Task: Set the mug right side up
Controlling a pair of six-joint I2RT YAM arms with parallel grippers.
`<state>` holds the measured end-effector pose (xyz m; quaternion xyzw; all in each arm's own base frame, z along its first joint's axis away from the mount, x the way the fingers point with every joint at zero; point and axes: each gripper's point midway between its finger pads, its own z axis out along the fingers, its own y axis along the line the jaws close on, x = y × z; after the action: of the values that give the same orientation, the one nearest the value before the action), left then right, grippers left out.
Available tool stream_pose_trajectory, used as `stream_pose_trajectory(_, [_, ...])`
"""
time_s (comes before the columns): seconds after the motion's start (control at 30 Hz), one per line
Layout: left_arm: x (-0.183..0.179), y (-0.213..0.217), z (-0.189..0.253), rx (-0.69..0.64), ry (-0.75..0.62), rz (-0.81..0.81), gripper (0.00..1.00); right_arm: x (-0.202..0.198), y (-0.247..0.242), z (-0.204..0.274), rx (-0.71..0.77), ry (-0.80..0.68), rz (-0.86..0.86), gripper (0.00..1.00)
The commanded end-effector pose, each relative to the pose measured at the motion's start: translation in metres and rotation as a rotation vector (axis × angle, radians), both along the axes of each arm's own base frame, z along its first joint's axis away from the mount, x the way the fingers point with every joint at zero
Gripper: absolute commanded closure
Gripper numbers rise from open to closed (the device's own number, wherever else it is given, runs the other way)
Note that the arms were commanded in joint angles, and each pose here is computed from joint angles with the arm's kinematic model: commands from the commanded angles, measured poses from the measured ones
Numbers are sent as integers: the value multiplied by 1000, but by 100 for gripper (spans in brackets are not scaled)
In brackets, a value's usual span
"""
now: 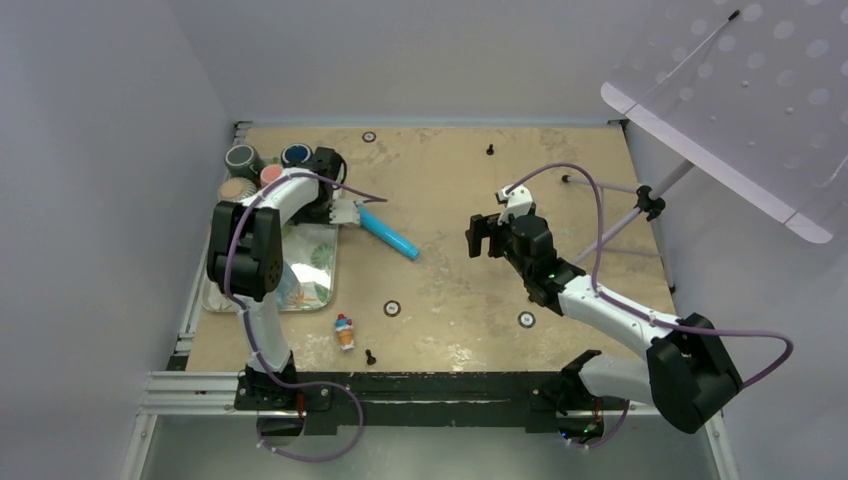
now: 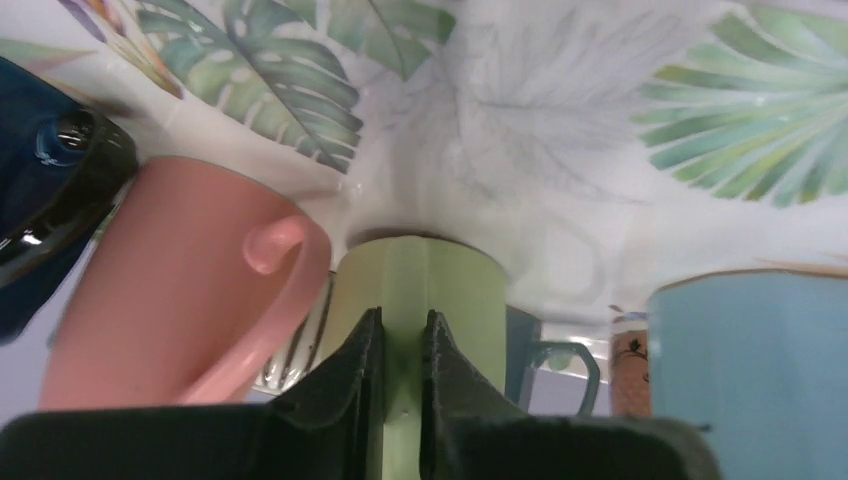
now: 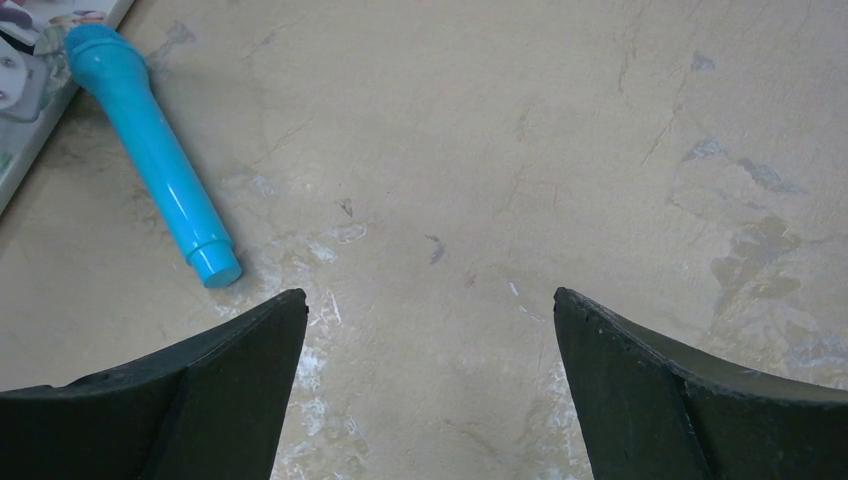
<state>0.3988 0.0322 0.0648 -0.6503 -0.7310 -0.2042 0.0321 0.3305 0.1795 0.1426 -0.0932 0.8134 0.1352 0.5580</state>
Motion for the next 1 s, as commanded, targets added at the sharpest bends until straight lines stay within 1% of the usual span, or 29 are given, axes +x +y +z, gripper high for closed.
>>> stream_pose_trajectory(0.0, [-1, -2, 6, -16, -34, 19, 100, 5, 6, 31, 42, -81, 20, 4])
stream_pose_trajectory(0.17, [-3, -23, 51, -167, -141, 47, 100, 7, 8, 30, 40, -78, 24, 4])
stream_pose_trajectory(0.37, [-8, -54, 110, -404, -269, 110, 100, 5, 14, 35, 56, -87, 53, 4])
stream_pose_trajectory(0.43, [-8, -61, 121, -464, -299, 136, 100, 3, 18, 41, 75, -105, 80, 4])
stream_pose_trajectory(0.53, [-10, -69, 136, -545, -334, 203, 100, -4, 32, 51, 113, -123, 167, 4])
stream_pose_trajectory(0.57, [-11, -76, 142, -594, -338, 231, 100, -6, 38, 56, 132, -124, 193, 4])
stream_pose_trajectory(0.63, [-8, -88, 158, -700, -374, 319, 100, -13, 55, 70, 190, -132, 270, 2])
stream_pose_trajectory(0.7, [-8, -101, 174, -802, -391, 400, 100, -25, 83, 90, 287, -145, 376, 2])
stream_pose_trajectory(0.8, [-15, -123, 203, -957, -377, 493, 100, -50, 136, 128, 499, -160, 604, 2])
stream_pose_trajectory(0.83, [-19, -131, 216, -1013, -371, 505, 100, -58, 153, 148, 583, -182, 700, 2])
stream_pose_trajectory(0.9, [-27, -142, 232, -1094, -355, 525, 100, -64, 182, 155, 689, -99, 842, 2])
stream_pose_trajectory(0.97, [-38, -152, 248, -1171, -341, 517, 100, -62, 204, 161, 777, -27, 937, 2])
